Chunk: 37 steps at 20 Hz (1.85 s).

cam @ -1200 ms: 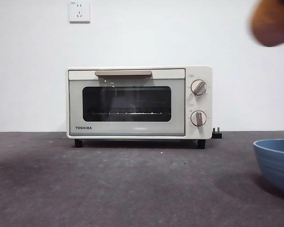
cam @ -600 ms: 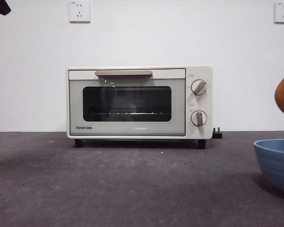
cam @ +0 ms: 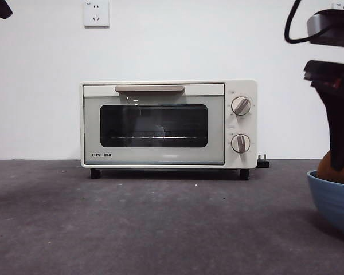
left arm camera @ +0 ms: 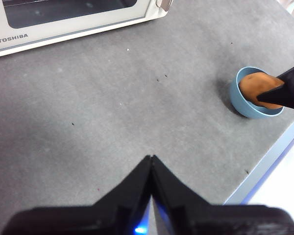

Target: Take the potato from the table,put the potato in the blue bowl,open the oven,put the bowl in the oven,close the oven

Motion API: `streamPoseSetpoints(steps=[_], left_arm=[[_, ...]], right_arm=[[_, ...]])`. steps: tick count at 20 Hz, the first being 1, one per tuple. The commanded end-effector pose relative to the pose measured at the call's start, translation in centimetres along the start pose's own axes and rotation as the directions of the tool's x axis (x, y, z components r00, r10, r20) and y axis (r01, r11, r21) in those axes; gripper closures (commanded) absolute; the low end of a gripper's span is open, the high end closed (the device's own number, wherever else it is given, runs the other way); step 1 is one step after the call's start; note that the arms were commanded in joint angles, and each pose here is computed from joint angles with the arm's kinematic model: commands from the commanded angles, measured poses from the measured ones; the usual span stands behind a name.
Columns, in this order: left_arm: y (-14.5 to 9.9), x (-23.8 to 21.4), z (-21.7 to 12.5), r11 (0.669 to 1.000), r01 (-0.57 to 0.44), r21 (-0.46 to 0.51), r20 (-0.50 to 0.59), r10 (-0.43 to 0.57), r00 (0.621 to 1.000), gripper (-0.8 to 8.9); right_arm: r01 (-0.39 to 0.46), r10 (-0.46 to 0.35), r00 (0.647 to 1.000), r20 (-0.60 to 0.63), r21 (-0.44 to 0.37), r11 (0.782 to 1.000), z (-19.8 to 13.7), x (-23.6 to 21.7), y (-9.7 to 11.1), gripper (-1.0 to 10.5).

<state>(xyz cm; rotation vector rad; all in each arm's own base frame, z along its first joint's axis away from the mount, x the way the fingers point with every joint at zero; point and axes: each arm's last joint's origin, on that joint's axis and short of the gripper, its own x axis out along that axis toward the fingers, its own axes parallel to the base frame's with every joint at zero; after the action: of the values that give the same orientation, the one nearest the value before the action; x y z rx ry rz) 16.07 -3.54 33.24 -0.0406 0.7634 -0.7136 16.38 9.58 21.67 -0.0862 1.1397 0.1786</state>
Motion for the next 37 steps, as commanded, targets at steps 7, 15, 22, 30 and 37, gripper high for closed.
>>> streamPoseSetpoints(steps=[7,15,22,30,37], left_arm=[[-0.1,0.0,0.0,1.0,0.01,0.028,-0.001,-0.01,1.0,8.19],[0.1,0.3,0.2,1.0,0.011,0.028,-0.002,-0.011,1.0,8.19],[0.9,1.4,0.8,1.0,0.012,0.025,-0.005,-0.012,1.0,8.19],[2.8,3.6,4.1,1.0,0.016,-0.027,0.197,-0.01,0.98,8.19],[6.6,9.9,7.8,0.969,0.224,-0.101,0.267,-0.19,0.945,8.19]], right_arm=[[0.025,-0.024,0.999,-0.037,0.016,1.0,0.0,1.2,0.1,6.0],[0.052,-0.051,0.998,-0.034,0.017,0.998,0.1,1.0,0.1,5.9],[0.087,-0.086,0.996,-0.038,0.006,0.996,0.9,-0.6,0.0,4.3],[-0.009,0.01,0.981,0.194,-0.004,1.0,4.0,-10.7,0.3,4.6],[-0.193,0.186,0.866,0.464,-0.032,0.981,2.1,-20.1,-1.2,9.3]])
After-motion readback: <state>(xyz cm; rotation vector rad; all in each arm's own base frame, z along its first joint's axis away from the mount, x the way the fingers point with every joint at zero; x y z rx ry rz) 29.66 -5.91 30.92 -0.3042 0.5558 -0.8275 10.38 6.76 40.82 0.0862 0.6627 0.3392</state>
